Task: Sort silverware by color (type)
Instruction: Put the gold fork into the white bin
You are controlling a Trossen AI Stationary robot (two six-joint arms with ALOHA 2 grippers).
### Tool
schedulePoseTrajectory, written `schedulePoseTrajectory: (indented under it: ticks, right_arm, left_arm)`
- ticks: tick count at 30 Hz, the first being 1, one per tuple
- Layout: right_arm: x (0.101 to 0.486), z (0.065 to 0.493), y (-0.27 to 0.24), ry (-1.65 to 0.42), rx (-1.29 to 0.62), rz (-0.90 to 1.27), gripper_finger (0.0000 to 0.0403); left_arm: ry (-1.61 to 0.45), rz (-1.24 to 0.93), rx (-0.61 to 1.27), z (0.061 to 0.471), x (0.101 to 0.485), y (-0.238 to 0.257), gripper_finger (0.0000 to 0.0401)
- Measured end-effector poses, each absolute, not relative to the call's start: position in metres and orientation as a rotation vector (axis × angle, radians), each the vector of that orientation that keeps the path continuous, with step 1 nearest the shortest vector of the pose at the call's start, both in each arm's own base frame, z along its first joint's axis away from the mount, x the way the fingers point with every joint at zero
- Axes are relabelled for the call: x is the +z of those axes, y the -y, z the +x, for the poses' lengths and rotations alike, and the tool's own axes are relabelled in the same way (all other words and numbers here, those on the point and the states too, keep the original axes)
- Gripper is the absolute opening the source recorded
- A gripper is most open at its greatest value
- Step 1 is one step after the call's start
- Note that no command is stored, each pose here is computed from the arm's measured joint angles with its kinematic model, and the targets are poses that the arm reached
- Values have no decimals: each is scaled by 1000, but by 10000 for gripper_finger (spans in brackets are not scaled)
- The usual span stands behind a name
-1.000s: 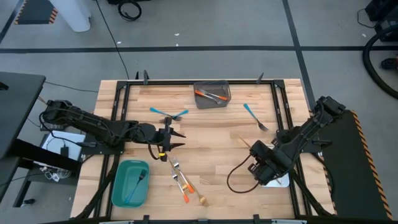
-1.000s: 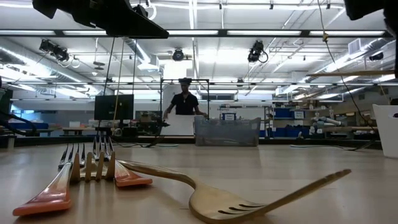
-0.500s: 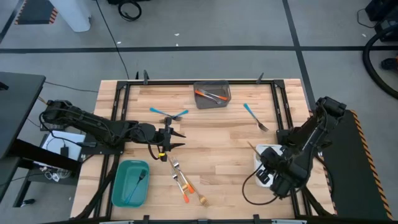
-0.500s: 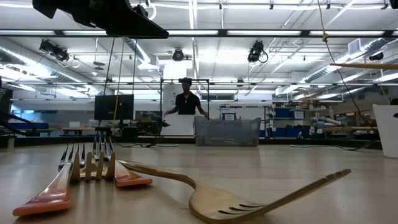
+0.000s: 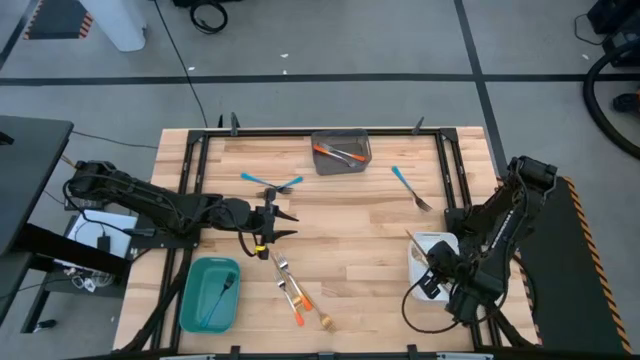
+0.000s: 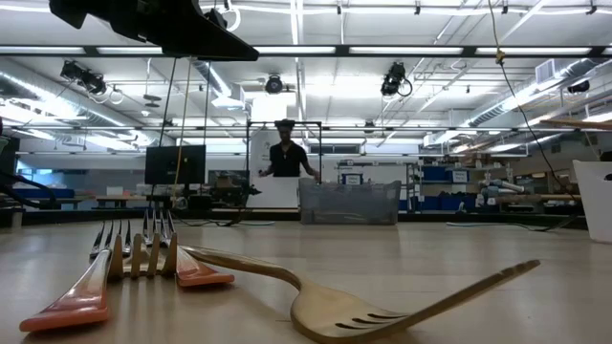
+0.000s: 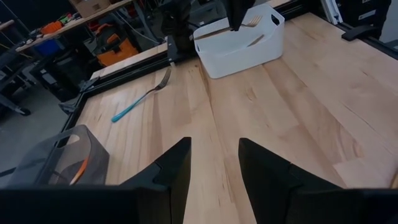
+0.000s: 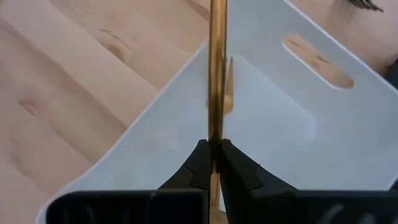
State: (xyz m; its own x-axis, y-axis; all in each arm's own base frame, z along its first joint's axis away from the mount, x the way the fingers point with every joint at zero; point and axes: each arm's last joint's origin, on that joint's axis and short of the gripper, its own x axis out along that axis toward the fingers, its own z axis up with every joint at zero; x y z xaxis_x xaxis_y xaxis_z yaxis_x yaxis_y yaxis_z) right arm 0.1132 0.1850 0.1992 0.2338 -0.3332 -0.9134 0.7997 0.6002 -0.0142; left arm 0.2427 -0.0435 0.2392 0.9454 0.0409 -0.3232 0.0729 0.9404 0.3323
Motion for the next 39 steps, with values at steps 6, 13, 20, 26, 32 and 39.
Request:
schedulePoseTrajectory:
  ticks: [6,13,20,26,32,39]
  right_arm:
    - [199,106,-189,-1048,-831,543,20]
    - [192,103,-188,-1043,-875,609,21]
    - [175,99,-186,-1119,-895,670,21]
    - [170,99,-185,-1127,-890,678,23]
    - [170,99,-185,-1187,-907,684,56]
    - [170,102,-183,-1213,-929,694,100]
  left_arm:
    - [-344,347,-18,242,238,44,142]
    - [-348,347,-18,242,238,44,142]
    - [-349,347,-18,242,238,43,142]
    - [-349,347,-18,242,238,43,142]
    - [-348,347,-18,242,238,44,142]
    - [-348,346,-18,242,238,43,142]
